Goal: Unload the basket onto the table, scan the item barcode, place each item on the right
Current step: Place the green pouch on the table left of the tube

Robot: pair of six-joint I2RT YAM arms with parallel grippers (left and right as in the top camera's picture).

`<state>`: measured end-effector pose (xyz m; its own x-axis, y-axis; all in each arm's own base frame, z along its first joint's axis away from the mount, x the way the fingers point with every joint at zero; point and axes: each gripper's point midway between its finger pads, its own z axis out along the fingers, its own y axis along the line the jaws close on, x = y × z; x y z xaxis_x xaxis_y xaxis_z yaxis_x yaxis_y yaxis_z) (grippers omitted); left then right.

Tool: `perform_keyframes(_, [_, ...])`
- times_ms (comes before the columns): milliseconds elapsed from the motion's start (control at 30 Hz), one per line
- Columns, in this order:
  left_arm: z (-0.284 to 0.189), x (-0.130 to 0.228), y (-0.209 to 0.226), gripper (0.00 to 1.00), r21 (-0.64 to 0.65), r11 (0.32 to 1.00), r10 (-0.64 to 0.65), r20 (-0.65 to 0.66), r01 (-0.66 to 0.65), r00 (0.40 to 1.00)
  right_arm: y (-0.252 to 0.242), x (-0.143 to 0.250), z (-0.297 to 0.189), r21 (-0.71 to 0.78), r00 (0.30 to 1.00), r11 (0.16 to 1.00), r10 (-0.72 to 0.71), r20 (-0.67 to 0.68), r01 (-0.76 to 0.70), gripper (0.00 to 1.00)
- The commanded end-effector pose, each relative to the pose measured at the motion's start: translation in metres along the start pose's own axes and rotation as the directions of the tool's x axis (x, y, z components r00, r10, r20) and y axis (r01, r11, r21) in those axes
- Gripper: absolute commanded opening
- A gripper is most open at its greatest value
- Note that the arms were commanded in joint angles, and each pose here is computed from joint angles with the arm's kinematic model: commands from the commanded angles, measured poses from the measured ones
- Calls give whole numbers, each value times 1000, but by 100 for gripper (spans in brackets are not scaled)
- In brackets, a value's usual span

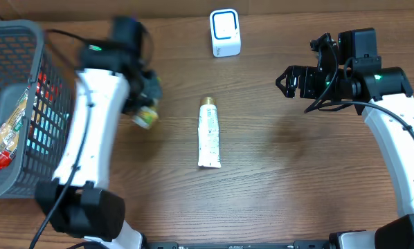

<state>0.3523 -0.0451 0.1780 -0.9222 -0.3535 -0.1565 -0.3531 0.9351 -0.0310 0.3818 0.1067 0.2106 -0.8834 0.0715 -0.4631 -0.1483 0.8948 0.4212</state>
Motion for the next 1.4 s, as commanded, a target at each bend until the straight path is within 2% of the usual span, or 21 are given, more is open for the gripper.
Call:
perform_keyframes(0, [40,17,6,4,-86,989,-118,5,118,993,5,-6,-3,-5,1000,1000,-11,16,12,100])
perform_keyframes(233, [108,45,4,4,-88,986,-142,-10,140,990,5,-6,-3,-5,1000,1000,-12,17,12,100])
perform_keyframes(467, [131,66,-14,6,32,994,-102,-88,105,991,5,-6,-3,-5,1000,1000,-12,16,12,100])
perform_keyframes(533, [130,61,-23,15,89,996,27,-68,-21,997,5,-6,-3,-5,1000,1000,-13,17,13,100])
perform_keyframes(667, [114,40,-35,57,122,983,141,-1,-140,990,5,-8,-3,-6,1000,1000,-18,24,18,100])
perform_keyframes(733, [96,26,-41,72,127,972,192,41,-196,980,5,-8,-3,-6,1000,1000,-18,25,18,100])
perform_keyframes(767, [86,17,-45,74,126,967,215,67,-222,974,5,-8,-3,-6,1000,1000,-18,24,18,100])
perform_keyframes(867, [30,-21,-45,75,85,969,216,172,-233,961,5,-8,-3,-6,1000,1000,-18,24,18,100])
perform_keyframes(1000, [-66,-67,-19,75,44,987,130,326,-152,937,5,-8,-3,-6,1000,1000,-18,24,18,100])
perform_keyframes(1100, [-142,-91,23,78,33,998,25,457,-45,889,5,-8,-3,-6,1000,1000,-18,24,18,100])
perform_keyframes(1200, [-197,-98,76,80,33,996,-86,553,81,828,5,-8,-3,-6,1000,1000,-18,23,18,100])
perform_keyframes(1300, [-227,-92,136,80,9,973,-189,597,229,780,5,-8,-3,-6,1000,1000,-18,23,18,100])
perform_keyframes(1367, [-230,-82,179,79,-28,940,-259,589,340,765,5,-8,-3,-6,1000,1000,-18,24,18,100])
